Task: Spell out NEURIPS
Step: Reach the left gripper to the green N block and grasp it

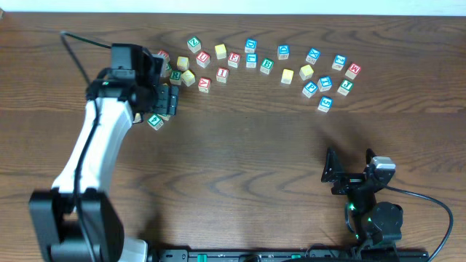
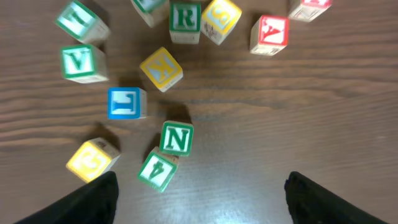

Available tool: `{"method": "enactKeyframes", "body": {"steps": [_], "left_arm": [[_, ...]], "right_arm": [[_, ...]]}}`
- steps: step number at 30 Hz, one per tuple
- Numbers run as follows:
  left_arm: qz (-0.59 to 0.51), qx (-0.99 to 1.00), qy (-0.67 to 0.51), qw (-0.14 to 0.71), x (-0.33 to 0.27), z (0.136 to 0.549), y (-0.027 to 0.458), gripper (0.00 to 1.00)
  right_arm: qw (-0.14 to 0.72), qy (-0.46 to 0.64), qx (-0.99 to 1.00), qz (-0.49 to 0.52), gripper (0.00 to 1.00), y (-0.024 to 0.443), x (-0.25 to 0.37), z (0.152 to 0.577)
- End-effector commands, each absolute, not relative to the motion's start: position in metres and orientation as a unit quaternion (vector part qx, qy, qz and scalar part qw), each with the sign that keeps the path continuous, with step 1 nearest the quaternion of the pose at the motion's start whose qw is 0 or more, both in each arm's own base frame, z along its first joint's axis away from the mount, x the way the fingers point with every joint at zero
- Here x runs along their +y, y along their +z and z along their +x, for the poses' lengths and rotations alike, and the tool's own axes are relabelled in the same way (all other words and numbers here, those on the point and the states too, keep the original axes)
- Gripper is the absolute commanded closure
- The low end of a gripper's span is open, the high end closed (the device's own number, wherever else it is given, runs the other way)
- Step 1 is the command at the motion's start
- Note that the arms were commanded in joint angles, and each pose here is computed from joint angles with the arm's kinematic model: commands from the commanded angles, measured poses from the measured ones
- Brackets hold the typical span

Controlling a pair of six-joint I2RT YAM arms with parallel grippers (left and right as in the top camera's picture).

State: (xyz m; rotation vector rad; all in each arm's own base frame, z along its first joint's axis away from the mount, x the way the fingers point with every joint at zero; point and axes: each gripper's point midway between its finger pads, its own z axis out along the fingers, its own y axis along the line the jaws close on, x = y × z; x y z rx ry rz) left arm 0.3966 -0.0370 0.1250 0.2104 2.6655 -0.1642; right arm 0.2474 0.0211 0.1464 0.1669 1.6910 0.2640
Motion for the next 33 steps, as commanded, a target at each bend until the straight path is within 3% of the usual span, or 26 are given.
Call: {"method": "enactKeyframes", "body": {"steps": [1, 5, 12, 33], "left_arm": [[0.076, 0.972, -0.048, 0.215, -0.036, 0.408, 0.106, 0.22], [0.061, 0.977, -0.052, 0.197, -0.037, 0.413, 0.084, 0.28], [0.057, 0.981, -0.044, 0.181, -0.034, 0.416, 0.065, 0.31], [0.050, 0.987, -0.016, 0.153, -0.024, 0.422, 0.018, 0.32]], "right_arm": [[0.653, 0.110, 0.746, 0.077, 0.01, 0.145, 0.018, 0.248], [0.653, 0.110, 0.746, 0.077, 0.01, 0.145, 0.018, 0.248], [0.653, 0.110, 0.746, 0.077, 0.01, 0.145, 0.018, 0.248], [0.653, 0.110, 0.746, 0.077, 0.01, 0.145, 0.018, 0.248]]}}
